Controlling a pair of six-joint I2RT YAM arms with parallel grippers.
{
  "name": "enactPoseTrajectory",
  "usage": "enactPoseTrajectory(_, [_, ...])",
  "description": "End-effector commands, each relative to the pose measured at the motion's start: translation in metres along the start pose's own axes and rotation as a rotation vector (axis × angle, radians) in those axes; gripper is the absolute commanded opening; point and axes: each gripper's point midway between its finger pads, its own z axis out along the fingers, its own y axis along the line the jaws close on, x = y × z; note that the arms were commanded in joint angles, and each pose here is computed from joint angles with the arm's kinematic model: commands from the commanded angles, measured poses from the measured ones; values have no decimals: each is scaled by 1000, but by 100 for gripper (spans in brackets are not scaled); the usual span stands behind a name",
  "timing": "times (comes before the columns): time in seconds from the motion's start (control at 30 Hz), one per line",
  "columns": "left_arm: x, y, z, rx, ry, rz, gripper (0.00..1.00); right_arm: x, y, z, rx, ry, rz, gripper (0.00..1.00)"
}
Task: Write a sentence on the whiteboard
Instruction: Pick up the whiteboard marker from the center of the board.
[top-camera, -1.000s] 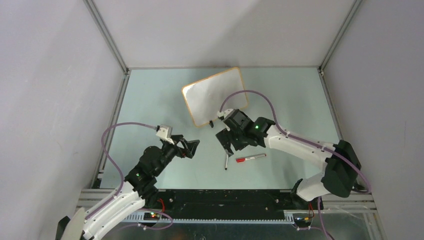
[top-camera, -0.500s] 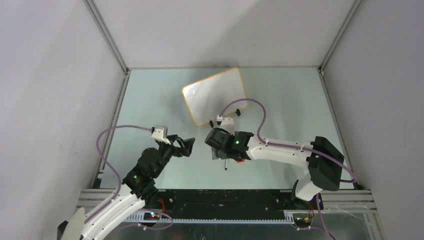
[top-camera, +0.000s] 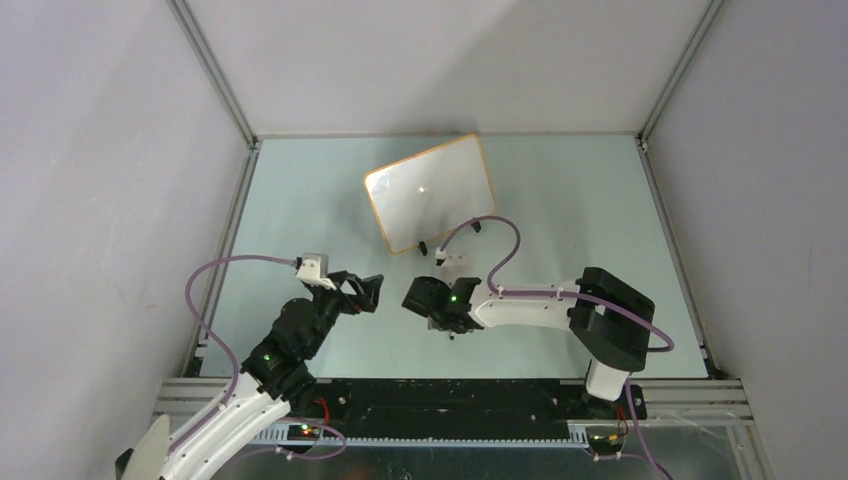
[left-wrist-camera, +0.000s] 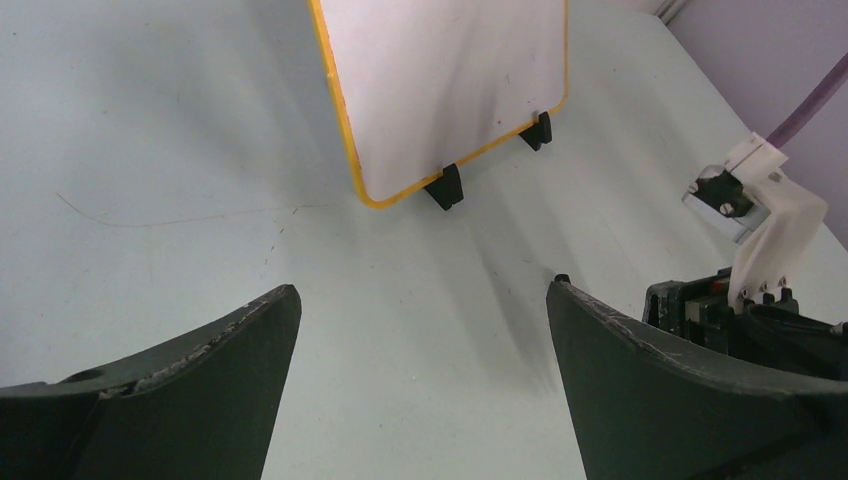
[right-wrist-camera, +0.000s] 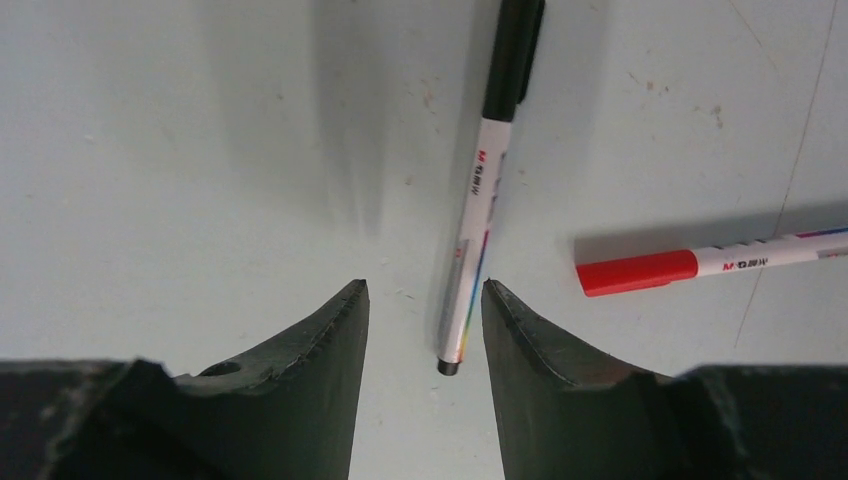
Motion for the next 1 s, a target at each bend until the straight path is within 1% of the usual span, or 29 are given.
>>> enactPoseTrajectory(0.0, [-2,2,0,-18,-11,-9,99,1,-7,2,15,-37,69,49])
enactPoseTrajectory(0.13, [-1,3,1,-20,-10,-8,99,8,-12,4,9,-27,69,49])
enactPoseTrajectory(0.27, [-1,3,1,-23,-8,-6,99,17,-11,10,1,-2,70,39])
enactPoseTrajectory(0.3, [-2,3,1,-23,-10,-7,99,19,-11,12,-4,2,78,34])
enactPoseTrajectory(0.33, [-1,4,1,-24,-8,-5,99,22,-12,13,-6,10,79,31])
enactPoseTrajectory(0.37, [-1,4,1,-25,-9,-5,99,22,-10,13,-17,8,87,20])
enactPoseTrajectory(0.4, [-1,4,1,-25,-7,-4,99,24,-11,13,-20,12,87,12])
enactPoseTrajectory(0.43, [-1,4,1,-26,-6,-4,99,22,-10,11,-29,9,91,1])
enactPoseTrajectory(0.53, [1,2,2,-16,-3,-4,99,12,-9,1,-57,-26,64,0])
enactPoseTrajectory(0.6, [1,-4,3,14,-2,-16,100,3,-8,-10,-101,-66,5,0])
enactPoseTrajectory(0.63, [2,-6,4,24,1,-28,99,-7,-1,-21,-163,-98,-42,0])
enactPoseTrajectory(0.67, [3,-12,3,51,10,-36,99,-6,-3,-23,-185,-105,-75,0])
enactPoseTrajectory(0.7, [3,-16,4,67,12,-50,99,-14,7,-36,-266,-132,-113,0])
enactPoseTrajectory(0.73, [5,-22,4,98,24,-61,99,-14,8,-37,-309,-153,-161,0])
enactPoseTrajectory(0.77, [5,-26,5,111,27,-92,99,-16,13,-51,-382,-162,-169,0])
enactPoseTrajectory(0.87, [10,-41,7,164,71,-183,99,-18,19,-66,-533,-197,-219,0])
enactPoseTrajectory(0.93, [9,-59,7,226,104,-274,99,-20,24,-81,-638,-211,-233,0])
enactPoseTrajectory(0.97, [5,-68,9,248,109,-345,99,-19,26,-85,-672,-203,-242,0])
